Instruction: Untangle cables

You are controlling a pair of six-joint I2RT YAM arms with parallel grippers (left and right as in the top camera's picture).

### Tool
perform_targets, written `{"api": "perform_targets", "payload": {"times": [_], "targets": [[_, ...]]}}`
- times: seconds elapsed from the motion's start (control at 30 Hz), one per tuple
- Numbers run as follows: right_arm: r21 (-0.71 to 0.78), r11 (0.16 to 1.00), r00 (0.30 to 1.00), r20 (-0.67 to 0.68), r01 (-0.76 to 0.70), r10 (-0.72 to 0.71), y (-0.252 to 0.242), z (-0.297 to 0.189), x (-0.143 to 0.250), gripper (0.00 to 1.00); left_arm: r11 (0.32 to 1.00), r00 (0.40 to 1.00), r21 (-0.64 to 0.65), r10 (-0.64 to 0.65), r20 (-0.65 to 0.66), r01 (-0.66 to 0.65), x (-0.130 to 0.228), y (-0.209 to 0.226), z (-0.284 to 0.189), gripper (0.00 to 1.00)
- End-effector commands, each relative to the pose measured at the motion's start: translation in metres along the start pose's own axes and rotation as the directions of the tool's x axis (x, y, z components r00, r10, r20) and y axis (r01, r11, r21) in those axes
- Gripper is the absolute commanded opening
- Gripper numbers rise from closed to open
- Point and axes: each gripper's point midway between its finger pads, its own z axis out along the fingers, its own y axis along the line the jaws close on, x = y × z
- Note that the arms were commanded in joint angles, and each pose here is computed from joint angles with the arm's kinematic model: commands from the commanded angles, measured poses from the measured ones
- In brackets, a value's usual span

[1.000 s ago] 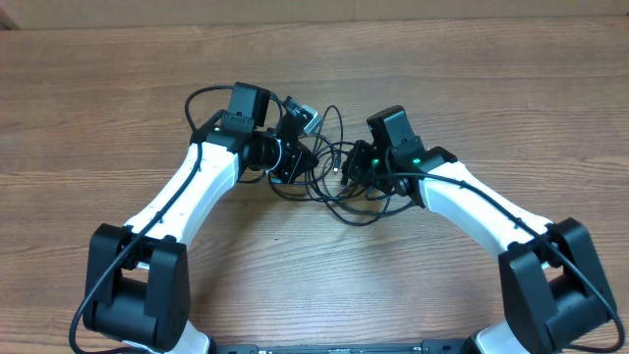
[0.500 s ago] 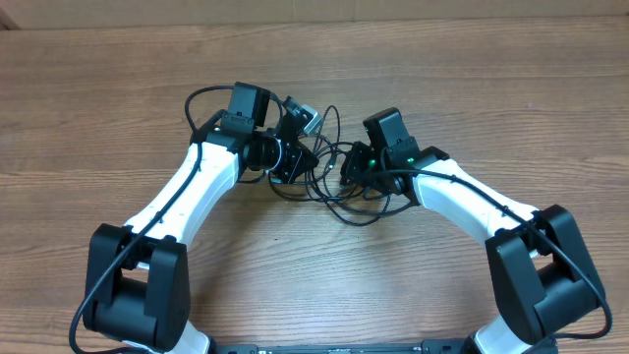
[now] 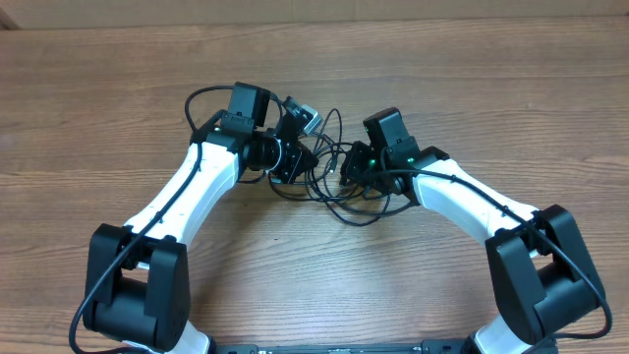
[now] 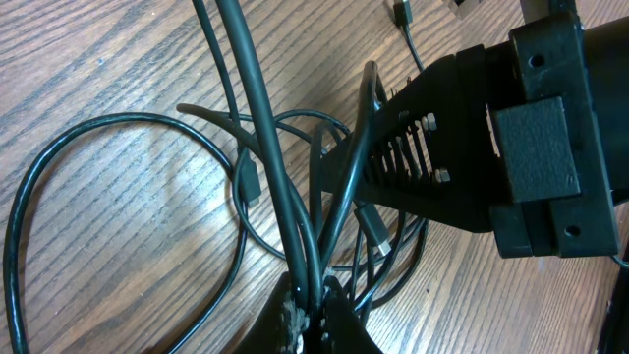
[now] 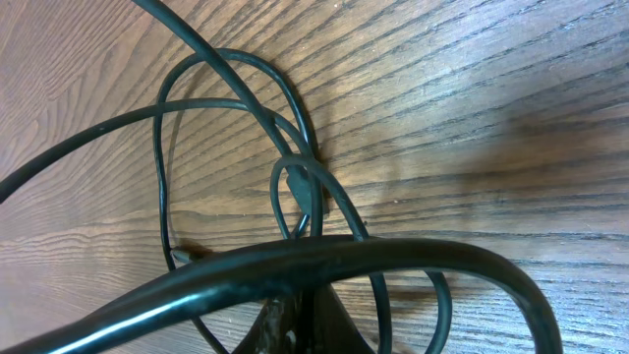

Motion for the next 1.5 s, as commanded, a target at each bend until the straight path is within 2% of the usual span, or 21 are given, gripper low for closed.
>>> {"api": "perform_targets", "payload": {"times": [0.0,1.3,1.47], "targets": [[-0.012,1.000,1.000,0.020,0.016,-0.016,0.0080,-0.0008,-0.0059,0.04,1.000,0.999,0.015,0.019,0.041,-0.020,-0.0142,-0.0066,-0.0096,0.04],[-0.014,1.000,1.000,0.016,0.016,-0.016,0.0082,-0.0008,-0.0051,0.04,1.000,0.999,0.014,0.022,0.044,-0.022,-0.0151,-0.0065,-0.0098,0.04],[-0.014,1.000,1.000,0.015,0.016,-0.016,0.0082,-0.0008,-0.0050,0.06,1.000,0.999,0.014,0.022,0.044,-0.022,-0.0151,-0.0065,-0.0098,0.04]]}}
